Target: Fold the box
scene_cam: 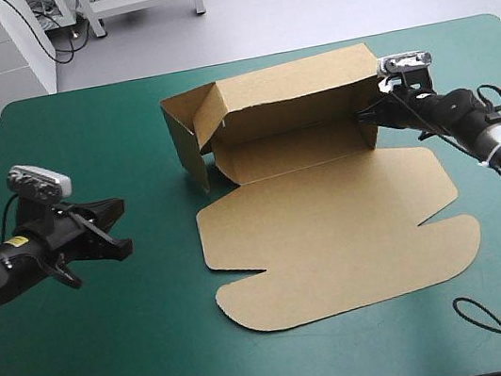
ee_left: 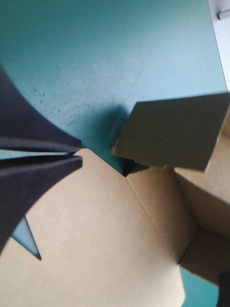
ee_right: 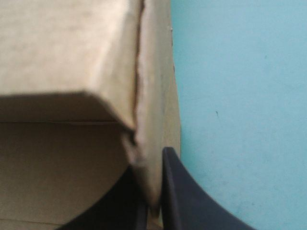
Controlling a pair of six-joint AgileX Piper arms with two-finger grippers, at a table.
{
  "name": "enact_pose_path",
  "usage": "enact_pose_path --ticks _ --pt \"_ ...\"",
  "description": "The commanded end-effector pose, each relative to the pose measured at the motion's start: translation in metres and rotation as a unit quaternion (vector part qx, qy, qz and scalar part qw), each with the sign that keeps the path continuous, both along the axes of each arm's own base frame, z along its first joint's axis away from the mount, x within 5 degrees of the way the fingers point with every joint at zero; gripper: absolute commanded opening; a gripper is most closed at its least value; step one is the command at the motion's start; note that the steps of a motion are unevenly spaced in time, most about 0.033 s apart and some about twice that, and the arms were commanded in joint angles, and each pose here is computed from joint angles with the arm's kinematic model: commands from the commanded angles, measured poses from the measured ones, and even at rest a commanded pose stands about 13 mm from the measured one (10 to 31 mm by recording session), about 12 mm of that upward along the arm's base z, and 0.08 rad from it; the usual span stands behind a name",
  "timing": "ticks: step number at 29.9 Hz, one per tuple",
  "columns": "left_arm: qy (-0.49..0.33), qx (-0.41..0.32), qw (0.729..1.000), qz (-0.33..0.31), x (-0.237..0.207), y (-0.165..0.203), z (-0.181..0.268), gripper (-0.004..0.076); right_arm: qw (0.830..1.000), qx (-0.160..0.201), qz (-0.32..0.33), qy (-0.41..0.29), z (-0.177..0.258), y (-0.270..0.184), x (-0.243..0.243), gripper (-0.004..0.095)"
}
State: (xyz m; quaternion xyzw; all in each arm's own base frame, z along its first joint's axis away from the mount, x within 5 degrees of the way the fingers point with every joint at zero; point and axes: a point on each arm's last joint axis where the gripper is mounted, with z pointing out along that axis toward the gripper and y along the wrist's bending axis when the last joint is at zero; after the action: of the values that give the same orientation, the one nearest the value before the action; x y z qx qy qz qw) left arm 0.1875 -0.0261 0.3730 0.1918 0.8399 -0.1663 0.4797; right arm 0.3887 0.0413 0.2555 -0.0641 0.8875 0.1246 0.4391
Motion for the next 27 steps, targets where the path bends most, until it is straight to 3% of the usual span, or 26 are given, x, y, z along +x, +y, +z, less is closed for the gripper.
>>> enact_pose_path --ticks 1,4,11,17,23,27 --pt "-0.01 -0.058 0.997 0.055 -0.003 0.024 0.006 0.0006 0.999 0.017 0.024 0.03 0.009 0.004 -0.01 -0.0015" --pt "-0.005 -0.065 0.994 0.091 -0.004 0.04 0.002 0.0006 0.999 0.021 0.031 0.038 0.015 0.005 -0.009 -0.0015" --pt "-0.03 -0.014 0.999 0.023 -0.005 0.028 0.001 0.0006 0.995 0.04 0.068 0.066 0.054 0.013 -0.007 -0.0007" --pt "-0.035 0.024 0.999 0.015 0.0 0.022 -0.002 0.0006 0.989 -0.005 0.061 0.134 0.071 0.006 -0.017 -0.0007" --pt "-0.043 0.026 0.999 0.005 0.003 0.016 -0.002 0.0006 0.987 -0.063 0.024 0.147 0.106 -0.007 -0.044 -0.0006" --pt "-0.046 0.024 0.999 0.002 0.006 0.013 -0.002 0.0006 0.981 -0.076 0.033 0.175 0.125 -0.009 -0.067 -0.0006"
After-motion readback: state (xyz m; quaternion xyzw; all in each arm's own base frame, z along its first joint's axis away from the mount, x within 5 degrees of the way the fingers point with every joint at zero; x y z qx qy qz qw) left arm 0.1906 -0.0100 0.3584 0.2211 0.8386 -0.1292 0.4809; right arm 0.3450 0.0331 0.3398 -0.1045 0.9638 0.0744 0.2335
